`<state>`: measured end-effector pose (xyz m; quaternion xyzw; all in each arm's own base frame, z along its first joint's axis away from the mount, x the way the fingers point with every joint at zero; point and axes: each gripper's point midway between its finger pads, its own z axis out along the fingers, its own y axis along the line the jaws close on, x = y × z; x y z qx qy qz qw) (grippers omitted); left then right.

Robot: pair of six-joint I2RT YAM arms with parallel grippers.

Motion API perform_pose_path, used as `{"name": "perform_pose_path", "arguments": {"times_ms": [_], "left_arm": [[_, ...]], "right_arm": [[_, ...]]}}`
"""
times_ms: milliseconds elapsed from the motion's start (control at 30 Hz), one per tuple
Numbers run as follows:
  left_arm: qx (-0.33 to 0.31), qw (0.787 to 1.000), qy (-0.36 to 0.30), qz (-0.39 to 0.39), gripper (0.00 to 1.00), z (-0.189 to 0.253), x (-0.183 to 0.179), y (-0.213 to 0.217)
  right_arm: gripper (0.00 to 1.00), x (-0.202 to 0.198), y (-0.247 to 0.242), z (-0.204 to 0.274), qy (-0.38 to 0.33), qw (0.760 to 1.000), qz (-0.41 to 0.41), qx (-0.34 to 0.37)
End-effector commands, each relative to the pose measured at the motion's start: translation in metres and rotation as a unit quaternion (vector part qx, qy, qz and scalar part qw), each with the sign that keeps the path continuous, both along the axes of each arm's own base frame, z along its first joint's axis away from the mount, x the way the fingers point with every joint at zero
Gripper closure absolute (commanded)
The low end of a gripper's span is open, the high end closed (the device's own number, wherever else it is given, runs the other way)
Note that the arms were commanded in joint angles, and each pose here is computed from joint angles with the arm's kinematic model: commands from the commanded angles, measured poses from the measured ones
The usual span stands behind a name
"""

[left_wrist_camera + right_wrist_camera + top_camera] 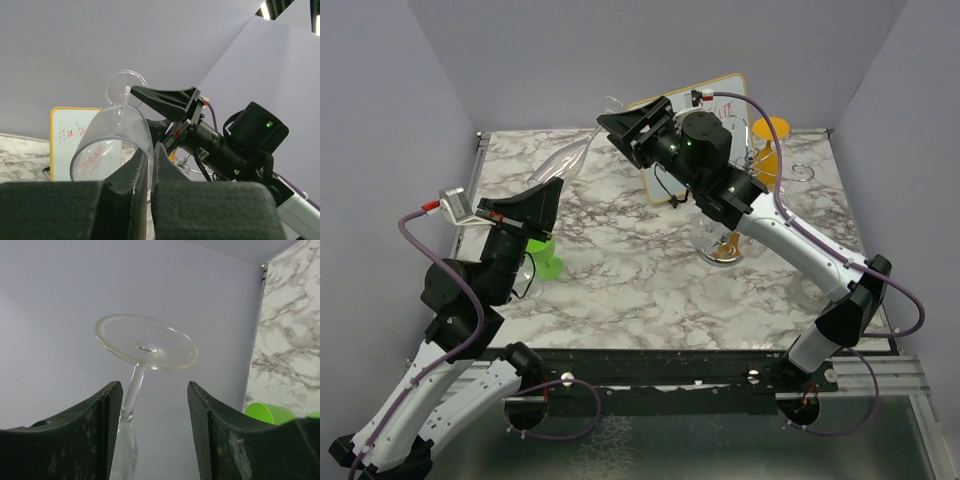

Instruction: Place the wine glass upside down on the wine glass rack

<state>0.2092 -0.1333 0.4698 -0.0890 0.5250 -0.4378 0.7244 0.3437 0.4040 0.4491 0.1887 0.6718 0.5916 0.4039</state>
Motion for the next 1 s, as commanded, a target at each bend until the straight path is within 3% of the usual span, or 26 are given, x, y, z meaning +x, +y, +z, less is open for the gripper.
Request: {"name": "perform_pose_path", "arguments": {"times_ms": [0, 400, 700, 800, 867, 967], "left_arm": [[-0.010, 0.999, -0.020, -0.022, 1.00, 0.008, -0.010, -0.003], [-0.011, 1.000, -0.011, -0.018, 1.00, 0.004, -0.011, 0.001], [-0.004, 1.000, -0.011, -0.022, 1.00, 0.002, -0.012, -0.001], [-0.010, 1.000, -0.002, -0.017, 1.00, -0.001, -0.010, 0.001], [-0.012, 1.000, 0.007, -0.016, 0.93, -0.006, -0.009, 0.001], [-0.008, 0.999, 0.031, -0.004, 0.78, -0.015, -0.005, 0.005]], "right_arm": [[0.47, -0.003, 0.005, 0.026, -0.015, 0.999, 0.009, 0.046], [0.72, 0.009, 0.016, 0.031, 0.017, 0.996, 0.004, 0.083], [0.75, 0.009, 0.029, 0.030, 0.027, 0.996, 0.027, 0.083], [0.88, 0.007, 0.029, 0.031, 0.020, 0.996, 0.032, 0.080], [0.99, 0.006, 0.026, 0.035, 0.003, 0.996, 0.029, 0.081], [1.00, 0.006, 0.017, 0.043, -0.036, 0.997, 0.012, 0.072]]}}
